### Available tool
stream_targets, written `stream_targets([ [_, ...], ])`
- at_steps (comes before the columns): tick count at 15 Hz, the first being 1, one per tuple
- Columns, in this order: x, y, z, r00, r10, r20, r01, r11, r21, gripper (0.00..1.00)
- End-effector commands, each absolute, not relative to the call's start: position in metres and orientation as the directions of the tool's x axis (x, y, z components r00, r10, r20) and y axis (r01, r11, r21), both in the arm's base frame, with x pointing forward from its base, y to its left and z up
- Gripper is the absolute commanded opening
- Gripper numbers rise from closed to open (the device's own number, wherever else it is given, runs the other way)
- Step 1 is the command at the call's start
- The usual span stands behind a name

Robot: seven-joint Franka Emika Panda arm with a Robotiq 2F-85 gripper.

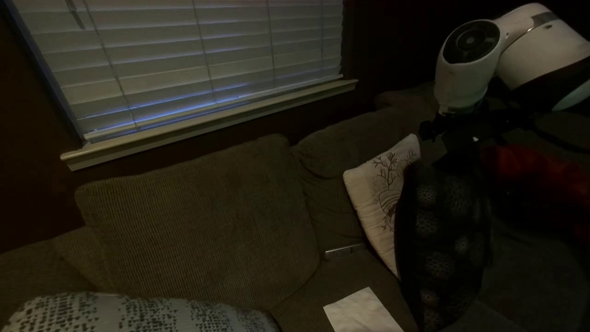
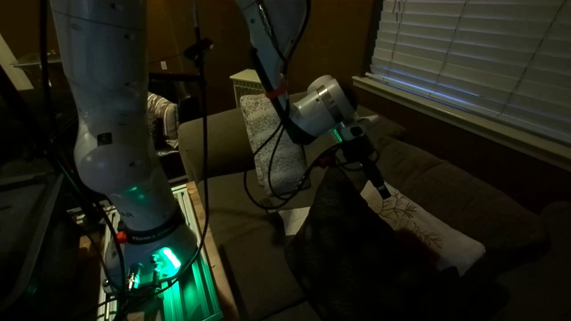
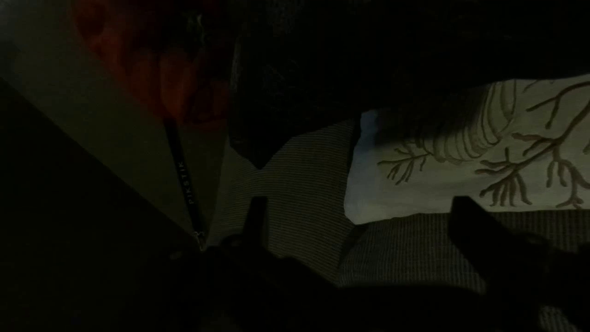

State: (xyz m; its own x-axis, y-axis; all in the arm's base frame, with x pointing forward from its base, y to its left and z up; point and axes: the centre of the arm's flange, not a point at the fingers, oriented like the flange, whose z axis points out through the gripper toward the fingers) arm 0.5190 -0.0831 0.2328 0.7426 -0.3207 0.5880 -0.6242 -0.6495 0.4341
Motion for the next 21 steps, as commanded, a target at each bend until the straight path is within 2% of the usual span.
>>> stream_targets([
  [1,0.519,-0.083,0.233,0.740,-0.324,0.589,-0.627,-0.649,0.431,1.00],
  [4,0.519,-0.083,0.235,0.731,-0.343,0.590,-0.637,-0.651,0.413,1.00],
  [13,0.570,-0.118,0.259,0.588,-0.640,0.495,-0.782,-0.605,0.148,1.00],
  [21,0.631,-0.137,0.248,0.559,-0.742,0.371,-0.822,-0.554,0.131,1.00],
])
